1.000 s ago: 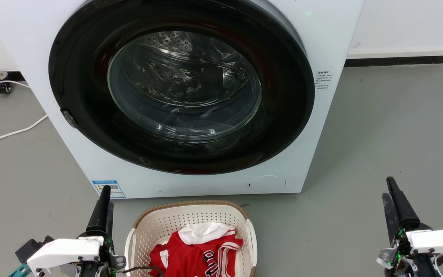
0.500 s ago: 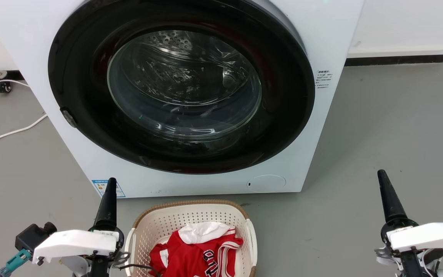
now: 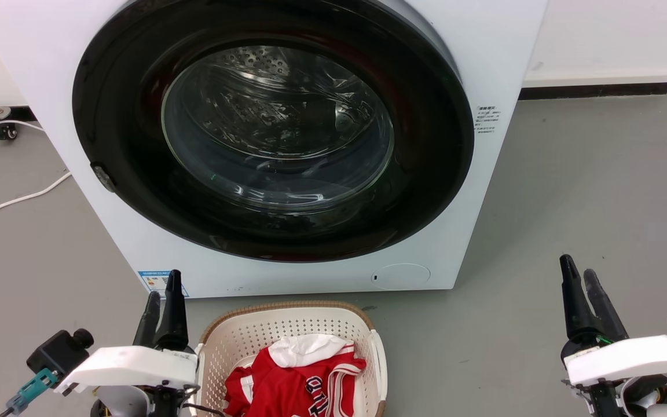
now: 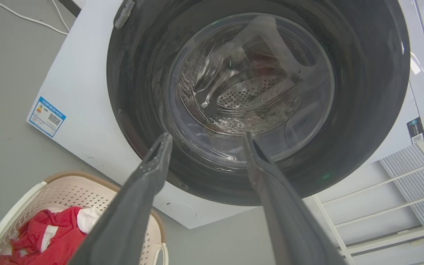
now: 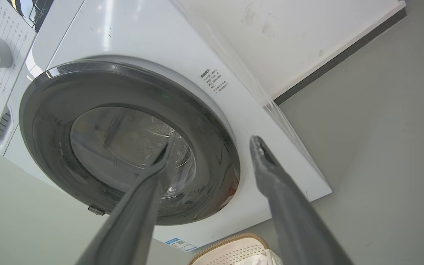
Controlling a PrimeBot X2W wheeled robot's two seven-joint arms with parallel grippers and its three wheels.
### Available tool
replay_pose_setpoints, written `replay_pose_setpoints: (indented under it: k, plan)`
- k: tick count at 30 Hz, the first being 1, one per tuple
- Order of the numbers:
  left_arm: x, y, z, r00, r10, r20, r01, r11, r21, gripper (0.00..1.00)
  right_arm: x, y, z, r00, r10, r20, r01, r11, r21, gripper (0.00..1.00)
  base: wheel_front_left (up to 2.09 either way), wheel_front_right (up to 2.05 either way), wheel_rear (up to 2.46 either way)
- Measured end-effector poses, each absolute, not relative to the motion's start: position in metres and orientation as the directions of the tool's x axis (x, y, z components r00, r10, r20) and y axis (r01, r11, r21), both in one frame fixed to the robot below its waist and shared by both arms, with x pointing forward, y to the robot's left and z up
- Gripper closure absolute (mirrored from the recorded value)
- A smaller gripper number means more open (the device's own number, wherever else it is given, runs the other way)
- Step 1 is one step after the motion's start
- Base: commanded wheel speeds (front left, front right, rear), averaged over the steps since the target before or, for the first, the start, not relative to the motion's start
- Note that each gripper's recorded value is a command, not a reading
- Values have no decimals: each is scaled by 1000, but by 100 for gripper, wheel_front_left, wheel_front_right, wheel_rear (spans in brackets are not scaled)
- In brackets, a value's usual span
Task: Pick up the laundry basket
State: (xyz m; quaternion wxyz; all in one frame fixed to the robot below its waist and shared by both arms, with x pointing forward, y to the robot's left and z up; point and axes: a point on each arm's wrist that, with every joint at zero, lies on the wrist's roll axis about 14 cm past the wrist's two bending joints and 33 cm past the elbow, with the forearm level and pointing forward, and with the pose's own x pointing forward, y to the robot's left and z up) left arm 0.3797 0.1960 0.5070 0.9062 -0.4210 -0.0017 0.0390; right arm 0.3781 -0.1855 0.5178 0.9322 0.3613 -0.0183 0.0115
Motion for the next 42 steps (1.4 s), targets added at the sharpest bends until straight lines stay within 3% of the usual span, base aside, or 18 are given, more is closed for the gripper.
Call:
replay_pose_setpoints:
  k: [18, 42]
  plan:
    - [379, 191, 519, 996, 83, 26, -52, 805, -591, 0, 375, -180, 532, 994, 27, 107, -75, 877, 474, 0, 0, 0, 0]
    - [375, 187, 525, 994, 77, 83, -38, 919, -393, 0, 371, -167, 543, 984, 81, 162, -117, 967, 227, 0, 0, 0, 0]
